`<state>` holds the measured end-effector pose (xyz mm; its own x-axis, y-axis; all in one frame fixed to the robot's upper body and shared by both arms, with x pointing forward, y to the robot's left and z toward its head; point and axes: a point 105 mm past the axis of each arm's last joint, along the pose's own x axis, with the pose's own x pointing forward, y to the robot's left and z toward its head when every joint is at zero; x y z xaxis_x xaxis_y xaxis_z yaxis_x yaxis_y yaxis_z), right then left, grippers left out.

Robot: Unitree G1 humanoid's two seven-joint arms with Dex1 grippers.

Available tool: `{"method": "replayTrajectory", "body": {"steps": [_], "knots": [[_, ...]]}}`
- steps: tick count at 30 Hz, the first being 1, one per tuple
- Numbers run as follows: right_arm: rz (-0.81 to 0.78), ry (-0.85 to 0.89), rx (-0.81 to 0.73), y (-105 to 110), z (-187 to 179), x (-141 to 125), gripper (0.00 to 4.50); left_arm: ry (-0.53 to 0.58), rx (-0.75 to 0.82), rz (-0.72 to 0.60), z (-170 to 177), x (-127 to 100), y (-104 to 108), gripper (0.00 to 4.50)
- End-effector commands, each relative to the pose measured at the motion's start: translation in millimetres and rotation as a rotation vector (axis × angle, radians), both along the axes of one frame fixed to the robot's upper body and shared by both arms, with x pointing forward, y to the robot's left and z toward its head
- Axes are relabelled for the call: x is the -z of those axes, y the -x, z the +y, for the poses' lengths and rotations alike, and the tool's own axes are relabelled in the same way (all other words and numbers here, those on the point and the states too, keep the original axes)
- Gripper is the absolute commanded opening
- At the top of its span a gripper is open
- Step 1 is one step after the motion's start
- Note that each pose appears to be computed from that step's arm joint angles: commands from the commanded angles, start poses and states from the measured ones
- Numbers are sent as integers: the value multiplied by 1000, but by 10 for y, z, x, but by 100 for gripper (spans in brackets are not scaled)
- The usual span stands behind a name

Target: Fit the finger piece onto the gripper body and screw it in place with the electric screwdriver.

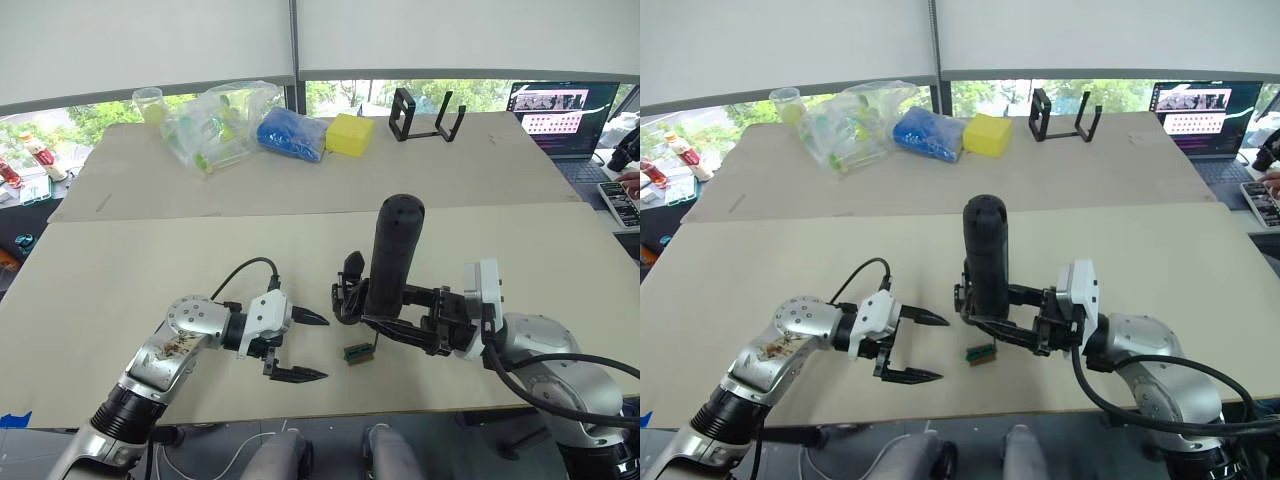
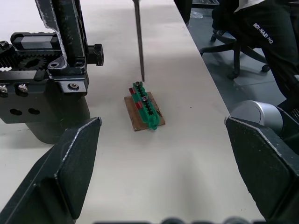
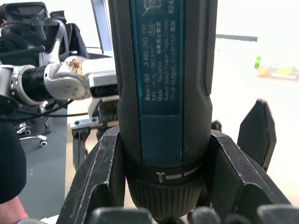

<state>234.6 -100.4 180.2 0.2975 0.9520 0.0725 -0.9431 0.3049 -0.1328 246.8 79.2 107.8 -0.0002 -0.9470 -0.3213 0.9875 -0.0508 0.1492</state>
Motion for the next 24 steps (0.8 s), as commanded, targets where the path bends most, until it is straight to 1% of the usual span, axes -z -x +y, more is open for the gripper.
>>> {"method": "replayTrajectory", "body": {"steps": [1, 17, 24], "knots": [[-79, -31, -17, 47, 41, -166, 193, 12, 20, -27, -35, -45, 9, 450], [-53, -12, -8, -26, 41, -91, 193, 9, 13, -28, -20, -50, 2, 450], [-45, -12, -13, 34, 44, -68, 193, 7, 12, -31, -14, -57, -13, 450]]}}
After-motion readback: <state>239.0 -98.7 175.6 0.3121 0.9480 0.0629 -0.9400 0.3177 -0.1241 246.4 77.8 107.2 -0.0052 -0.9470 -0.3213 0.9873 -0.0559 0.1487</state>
